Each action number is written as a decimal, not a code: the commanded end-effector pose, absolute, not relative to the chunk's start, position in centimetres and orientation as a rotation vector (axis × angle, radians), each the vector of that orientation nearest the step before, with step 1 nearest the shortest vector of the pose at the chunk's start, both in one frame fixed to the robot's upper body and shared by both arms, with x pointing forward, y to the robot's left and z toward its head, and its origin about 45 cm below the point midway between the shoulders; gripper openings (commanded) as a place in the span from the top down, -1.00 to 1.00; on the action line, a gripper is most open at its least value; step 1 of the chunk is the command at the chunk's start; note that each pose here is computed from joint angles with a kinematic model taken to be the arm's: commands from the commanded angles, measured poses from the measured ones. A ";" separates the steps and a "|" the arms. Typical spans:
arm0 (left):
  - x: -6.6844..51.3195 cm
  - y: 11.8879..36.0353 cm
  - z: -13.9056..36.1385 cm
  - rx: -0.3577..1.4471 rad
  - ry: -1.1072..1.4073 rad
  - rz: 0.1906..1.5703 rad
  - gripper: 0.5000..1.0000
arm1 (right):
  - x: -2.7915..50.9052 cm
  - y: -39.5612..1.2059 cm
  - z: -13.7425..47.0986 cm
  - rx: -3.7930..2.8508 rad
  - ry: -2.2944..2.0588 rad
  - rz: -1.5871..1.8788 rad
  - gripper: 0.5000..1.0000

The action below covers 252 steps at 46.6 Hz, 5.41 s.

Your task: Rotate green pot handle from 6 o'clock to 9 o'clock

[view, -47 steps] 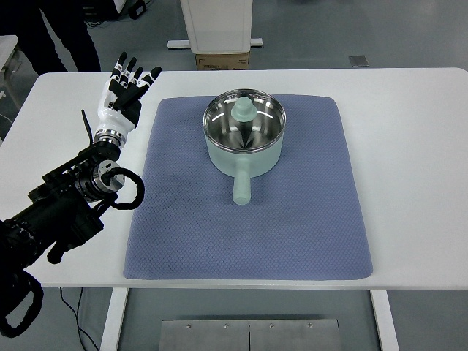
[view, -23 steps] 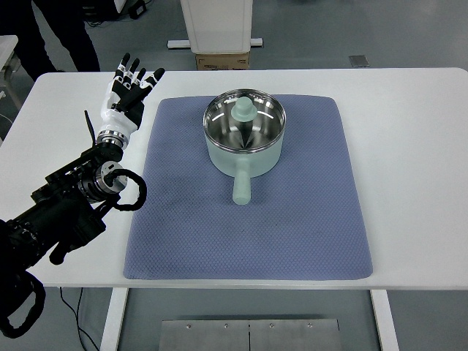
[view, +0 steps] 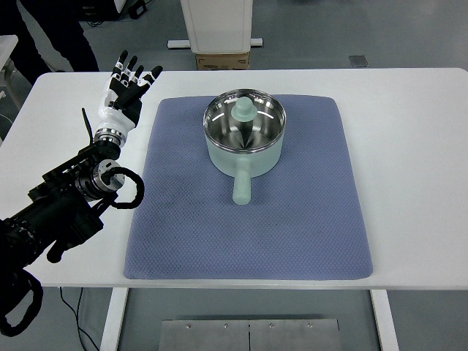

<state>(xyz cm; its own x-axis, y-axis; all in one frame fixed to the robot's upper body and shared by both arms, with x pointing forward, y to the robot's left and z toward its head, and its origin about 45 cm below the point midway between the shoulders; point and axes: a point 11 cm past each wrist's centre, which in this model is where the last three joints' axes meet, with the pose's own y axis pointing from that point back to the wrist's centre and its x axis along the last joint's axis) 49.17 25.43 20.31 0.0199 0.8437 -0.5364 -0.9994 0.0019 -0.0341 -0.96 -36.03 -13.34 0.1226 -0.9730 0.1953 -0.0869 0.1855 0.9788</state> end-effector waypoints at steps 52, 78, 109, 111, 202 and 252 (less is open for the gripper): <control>50.8 28.2 27.9 0.105 -0.259 1.136 -1.00 | -1.0 -36.0 -13.3 1.179 -1.251 -0.936 -1.00; 50.1 24.1 35.0 0.191 -0.581 0.877 -1.00 | -1.0 -36.0 -13.3 1.179 -1.251 -0.936 -1.00; 45.5 14.3 37.8 0.293 -0.980 0.453 -1.00 | -1.0 -36.0 -13.3 1.179 -1.251 -0.936 -1.00; 45.1 13.7 38.2 0.294 -1.008 0.428 -1.00 | -1.0 -36.0 -13.3 1.179 -1.251 -0.936 -1.00; 36.0 7.6 27.8 0.637 -1.325 -0.485 -1.00 | -1.0 -36.0 -13.3 1.179 -1.251 -0.936 -1.00; 36.0 8.8 26.4 0.684 -1.299 -0.515 -1.00 | -1.0 -36.0 -13.3 1.179 -1.251 -0.936 -1.00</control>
<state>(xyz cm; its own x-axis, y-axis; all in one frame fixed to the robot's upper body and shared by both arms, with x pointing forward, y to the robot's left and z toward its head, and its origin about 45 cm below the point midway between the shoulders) 36.04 8.57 26.52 0.2032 -0.6895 0.6952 -0.0303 0.7052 0.7084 -0.96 -36.03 -13.34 0.1227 -0.9731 0.1951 -0.0872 0.1853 0.9788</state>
